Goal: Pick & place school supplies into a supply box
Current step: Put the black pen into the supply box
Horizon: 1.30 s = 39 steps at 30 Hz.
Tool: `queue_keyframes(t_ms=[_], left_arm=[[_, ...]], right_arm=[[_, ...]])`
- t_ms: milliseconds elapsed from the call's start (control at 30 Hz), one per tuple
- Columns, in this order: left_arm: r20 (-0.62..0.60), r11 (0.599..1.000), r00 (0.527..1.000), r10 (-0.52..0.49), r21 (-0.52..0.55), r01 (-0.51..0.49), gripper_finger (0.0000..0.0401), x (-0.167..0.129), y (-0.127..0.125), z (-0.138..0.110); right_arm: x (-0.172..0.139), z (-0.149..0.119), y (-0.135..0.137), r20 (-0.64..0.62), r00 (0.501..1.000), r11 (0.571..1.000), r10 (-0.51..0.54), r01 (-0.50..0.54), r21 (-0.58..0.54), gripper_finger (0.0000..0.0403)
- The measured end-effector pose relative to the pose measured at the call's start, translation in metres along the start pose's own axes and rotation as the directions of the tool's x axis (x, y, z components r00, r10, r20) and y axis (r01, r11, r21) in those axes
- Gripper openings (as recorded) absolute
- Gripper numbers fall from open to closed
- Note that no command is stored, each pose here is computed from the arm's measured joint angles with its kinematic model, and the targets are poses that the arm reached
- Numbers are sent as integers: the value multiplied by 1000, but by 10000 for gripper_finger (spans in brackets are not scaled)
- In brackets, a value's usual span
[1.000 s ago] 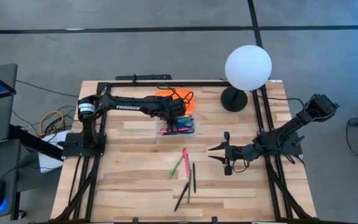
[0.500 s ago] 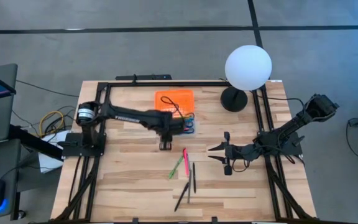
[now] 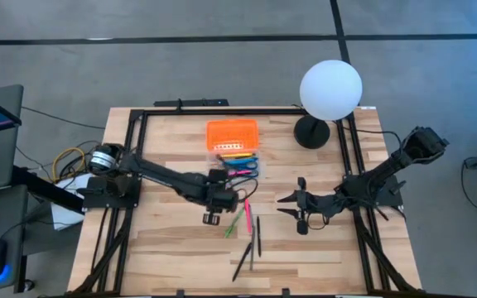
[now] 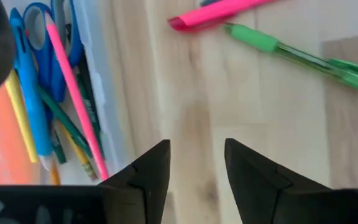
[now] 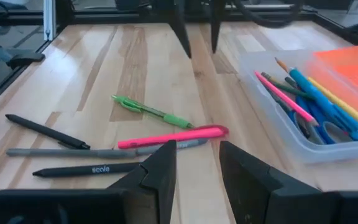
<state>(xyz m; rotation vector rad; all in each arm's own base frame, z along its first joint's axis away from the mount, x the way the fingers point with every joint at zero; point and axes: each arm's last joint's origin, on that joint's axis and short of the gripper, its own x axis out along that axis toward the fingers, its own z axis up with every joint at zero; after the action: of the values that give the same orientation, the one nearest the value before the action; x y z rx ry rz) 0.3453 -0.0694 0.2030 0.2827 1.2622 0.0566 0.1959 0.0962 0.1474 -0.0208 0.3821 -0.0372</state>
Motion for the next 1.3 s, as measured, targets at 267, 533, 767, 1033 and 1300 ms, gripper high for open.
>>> queue_keyframes(t_ms=[267, 533, 767, 1033, 1300], left_arm=[[259, 990, 963, 75, -134, -41, 148, -14, -30, -60], [541, 957, 821, 183, -290, -22, 148, -5, -55, -125], [624, 939, 750, 221, -344, 10, 148, 7, -68, -156], [648, 943, 728, 226, -332, 2, 148, 5, -77, -164], [648, 947, 729, 223, -321, -4, 148, 5, -79, -165]], right_arm=[[28, -9, 8, 10, 1000, 996, 27, -26, -88, 116], [76, 5, 18, -38, 993, 961, 115, -121, -248, 116], [105, 29, 9, -240, 971, 943, 10, -89, -321, 116], [113, 54, -3, -465, 885, 966, -23, -101, -240, 116], [106, 55, 20, -520, 841, 942, 149, -281, -184, 116]])
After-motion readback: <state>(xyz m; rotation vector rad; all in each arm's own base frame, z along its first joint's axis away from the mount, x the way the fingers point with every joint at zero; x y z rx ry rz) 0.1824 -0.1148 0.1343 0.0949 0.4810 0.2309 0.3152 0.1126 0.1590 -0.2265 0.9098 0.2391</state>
